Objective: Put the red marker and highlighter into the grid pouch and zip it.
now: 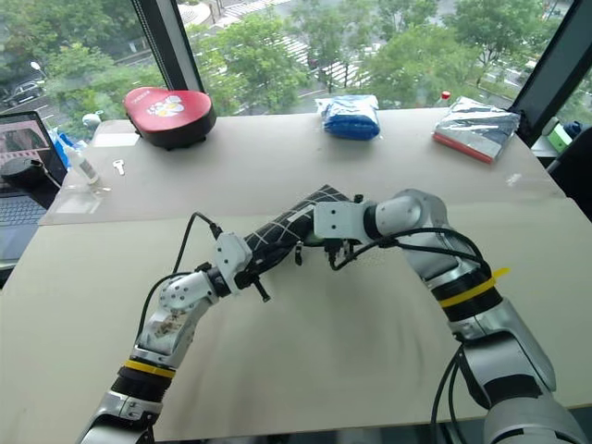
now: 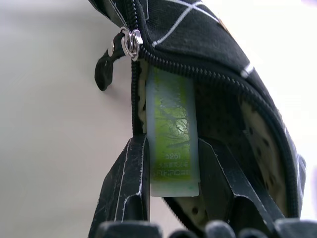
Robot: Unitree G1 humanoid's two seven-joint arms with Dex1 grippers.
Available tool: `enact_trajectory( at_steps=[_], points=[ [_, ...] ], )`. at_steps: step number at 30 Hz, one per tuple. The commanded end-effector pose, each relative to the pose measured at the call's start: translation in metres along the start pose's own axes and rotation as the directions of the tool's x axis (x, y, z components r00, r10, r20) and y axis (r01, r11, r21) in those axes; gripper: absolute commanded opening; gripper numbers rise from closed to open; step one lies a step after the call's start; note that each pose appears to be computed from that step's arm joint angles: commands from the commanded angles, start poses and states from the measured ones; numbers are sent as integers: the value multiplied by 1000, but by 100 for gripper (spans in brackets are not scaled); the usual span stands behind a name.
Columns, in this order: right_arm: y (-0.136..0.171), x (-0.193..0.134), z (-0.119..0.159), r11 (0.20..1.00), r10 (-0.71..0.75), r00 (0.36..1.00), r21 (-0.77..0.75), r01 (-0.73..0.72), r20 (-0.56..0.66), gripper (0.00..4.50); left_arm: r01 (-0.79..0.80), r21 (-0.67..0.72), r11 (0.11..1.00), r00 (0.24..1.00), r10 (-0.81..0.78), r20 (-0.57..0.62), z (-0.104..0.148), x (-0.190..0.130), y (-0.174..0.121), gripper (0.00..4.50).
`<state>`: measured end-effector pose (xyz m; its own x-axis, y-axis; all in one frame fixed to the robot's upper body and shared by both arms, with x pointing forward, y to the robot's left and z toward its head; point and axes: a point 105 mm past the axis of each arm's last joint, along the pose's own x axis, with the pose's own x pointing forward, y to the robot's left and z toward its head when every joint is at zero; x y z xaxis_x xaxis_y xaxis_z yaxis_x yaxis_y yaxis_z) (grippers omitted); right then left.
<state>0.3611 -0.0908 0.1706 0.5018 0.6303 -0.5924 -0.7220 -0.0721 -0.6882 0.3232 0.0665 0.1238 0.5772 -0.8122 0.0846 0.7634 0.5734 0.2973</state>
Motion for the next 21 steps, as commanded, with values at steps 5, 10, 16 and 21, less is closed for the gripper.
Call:
enact_trajectory(
  at_steps=[5, 10, 16, 21],
  points=[
    [-25, -11, 8, 989, -131, 991, -64, 134, 39, 292, 6, 22, 1000, 998, -7, 58, 13, 4, 1, 0],
    [-39, -28, -2, 982, -181, 983, -53, 182, 23, 319, -13, -15, 1000, 997, 14, 74, 15, 4, 3, 0],
    [-28, -66, 8, 982, -77, 978, 182, 41, 195, 319, -51, -60, 997, 994, 56, 89, 17, 4, 10, 0],
    [-4, -110, 38, 884, -22, 843, 405, -235, 538, 319, -45, -48, 998, 996, 49, 80, 16, 3, 9, 0]
  ],
)
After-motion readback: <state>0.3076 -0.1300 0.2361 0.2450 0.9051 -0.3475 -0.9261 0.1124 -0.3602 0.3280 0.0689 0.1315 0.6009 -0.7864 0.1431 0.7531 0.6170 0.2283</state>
